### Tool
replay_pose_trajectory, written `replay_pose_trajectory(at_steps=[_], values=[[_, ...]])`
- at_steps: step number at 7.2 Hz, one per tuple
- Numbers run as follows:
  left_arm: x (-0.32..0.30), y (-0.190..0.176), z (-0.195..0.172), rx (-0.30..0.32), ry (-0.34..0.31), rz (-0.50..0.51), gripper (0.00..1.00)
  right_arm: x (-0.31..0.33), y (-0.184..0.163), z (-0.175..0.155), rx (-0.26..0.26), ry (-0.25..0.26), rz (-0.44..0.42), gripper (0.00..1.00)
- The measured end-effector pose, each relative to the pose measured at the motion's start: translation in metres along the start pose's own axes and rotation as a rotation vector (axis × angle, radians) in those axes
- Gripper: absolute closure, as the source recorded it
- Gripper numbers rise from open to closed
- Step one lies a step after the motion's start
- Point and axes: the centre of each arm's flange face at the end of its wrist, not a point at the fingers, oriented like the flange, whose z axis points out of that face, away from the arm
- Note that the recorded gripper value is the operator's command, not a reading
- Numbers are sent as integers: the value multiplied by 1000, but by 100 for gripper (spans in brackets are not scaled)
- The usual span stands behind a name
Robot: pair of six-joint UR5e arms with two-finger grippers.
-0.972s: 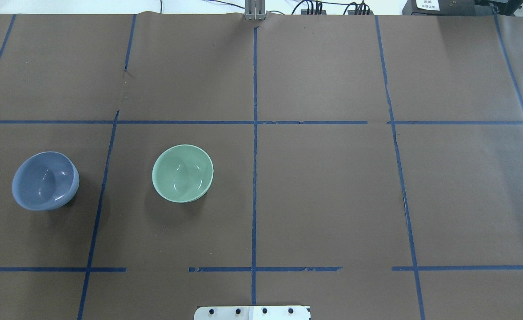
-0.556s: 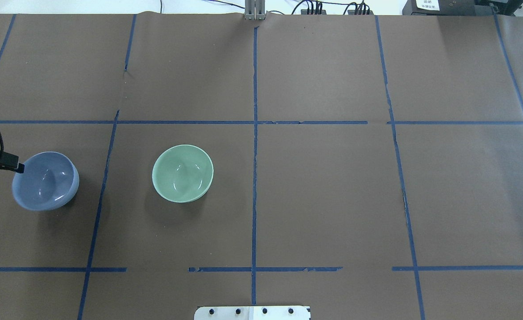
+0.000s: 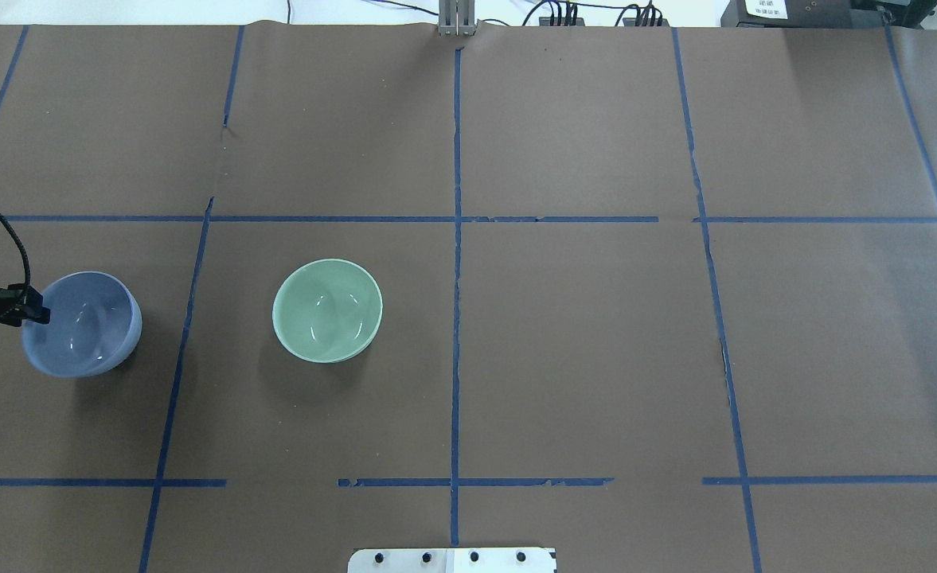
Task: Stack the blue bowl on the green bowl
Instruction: 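Move the left gripper down to the rim of the blue bowl and close it, then lift the blue bowl with the left gripper toward the green bowl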
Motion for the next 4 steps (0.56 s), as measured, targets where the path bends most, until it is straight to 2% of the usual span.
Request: replay_pose_trajectory(at_steps=[1, 4], values=[[2, -1, 0, -1, 4, 1, 100, 0, 0, 0, 0, 0, 0, 0], [16, -2, -13, 10, 26, 14, 100, 0, 0, 0, 0, 0, 1, 0]])
